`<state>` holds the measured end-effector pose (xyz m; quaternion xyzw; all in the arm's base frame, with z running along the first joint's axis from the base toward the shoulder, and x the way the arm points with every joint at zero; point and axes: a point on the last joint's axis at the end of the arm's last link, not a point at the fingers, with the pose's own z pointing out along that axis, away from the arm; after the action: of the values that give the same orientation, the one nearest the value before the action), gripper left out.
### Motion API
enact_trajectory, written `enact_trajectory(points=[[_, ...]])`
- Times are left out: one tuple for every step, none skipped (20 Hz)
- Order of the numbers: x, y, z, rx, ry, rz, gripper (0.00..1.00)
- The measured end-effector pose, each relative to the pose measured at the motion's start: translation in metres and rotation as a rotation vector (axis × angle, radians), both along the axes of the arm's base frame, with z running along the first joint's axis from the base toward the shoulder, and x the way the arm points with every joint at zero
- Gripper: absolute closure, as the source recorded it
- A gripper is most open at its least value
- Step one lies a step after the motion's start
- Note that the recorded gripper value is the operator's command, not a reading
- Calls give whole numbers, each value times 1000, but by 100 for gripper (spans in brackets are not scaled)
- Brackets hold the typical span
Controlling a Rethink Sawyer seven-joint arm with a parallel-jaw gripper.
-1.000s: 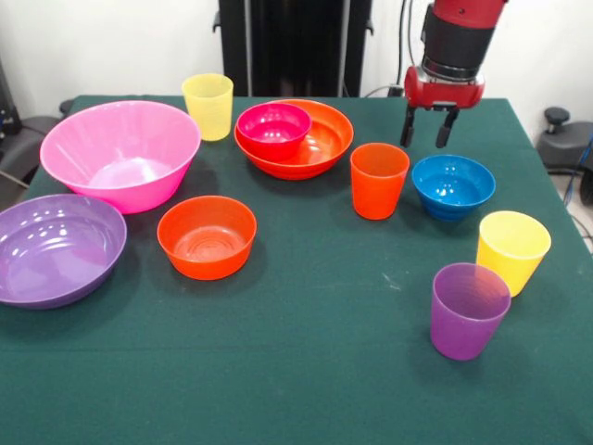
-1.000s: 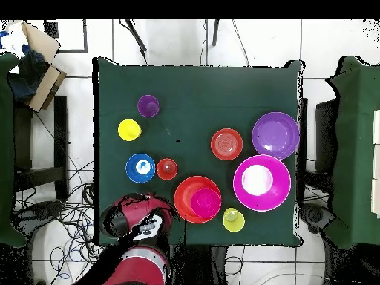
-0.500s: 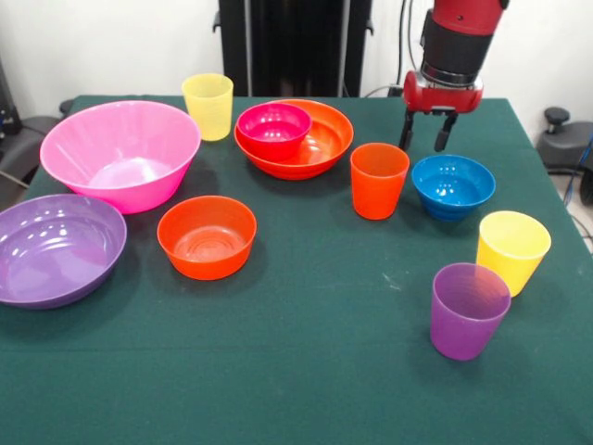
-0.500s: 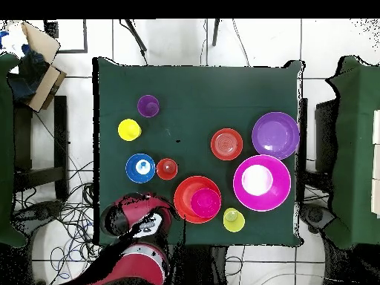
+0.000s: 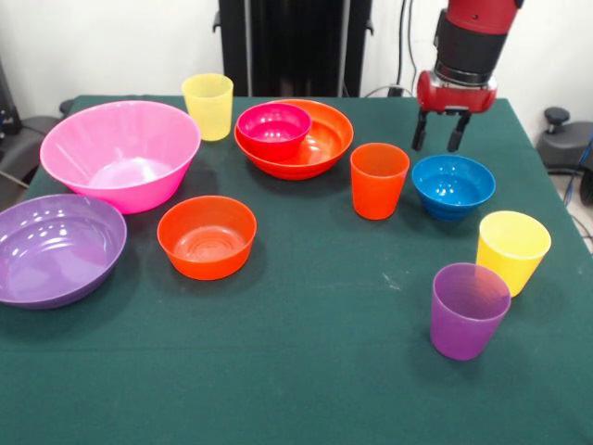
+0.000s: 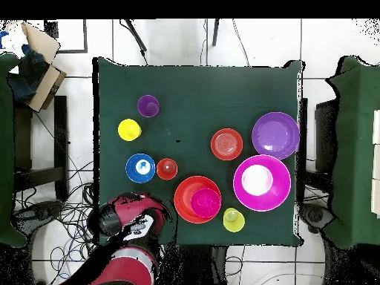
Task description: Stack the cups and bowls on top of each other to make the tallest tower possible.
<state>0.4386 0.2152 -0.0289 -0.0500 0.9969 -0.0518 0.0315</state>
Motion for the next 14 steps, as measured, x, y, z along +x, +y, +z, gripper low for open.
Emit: enact_trajectory(points=[[0, 3, 0, 1, -1, 0, 0], [0, 5, 1, 2, -4, 0, 0], [0, 6, 1, 2, -5, 0, 0], [1, 7, 1, 3, -6, 0, 0], [3, 9, 3, 5, -12, -2, 0], [4, 10, 4, 5, -14, -3, 0], [5, 10, 5, 6, -17, -4, 0], [7, 10, 6, 7, -21, -6, 0], [10, 10, 8, 8, -27, -9, 0], [15, 11, 11, 10, -38, -12, 0], [17, 11, 12, 10, -42, -13, 0], [20, 11, 14, 11, -49, -15, 0], [24, 12, 16, 13, -59, -18, 0], [29, 12, 19, 15, -69, -21, 0]])
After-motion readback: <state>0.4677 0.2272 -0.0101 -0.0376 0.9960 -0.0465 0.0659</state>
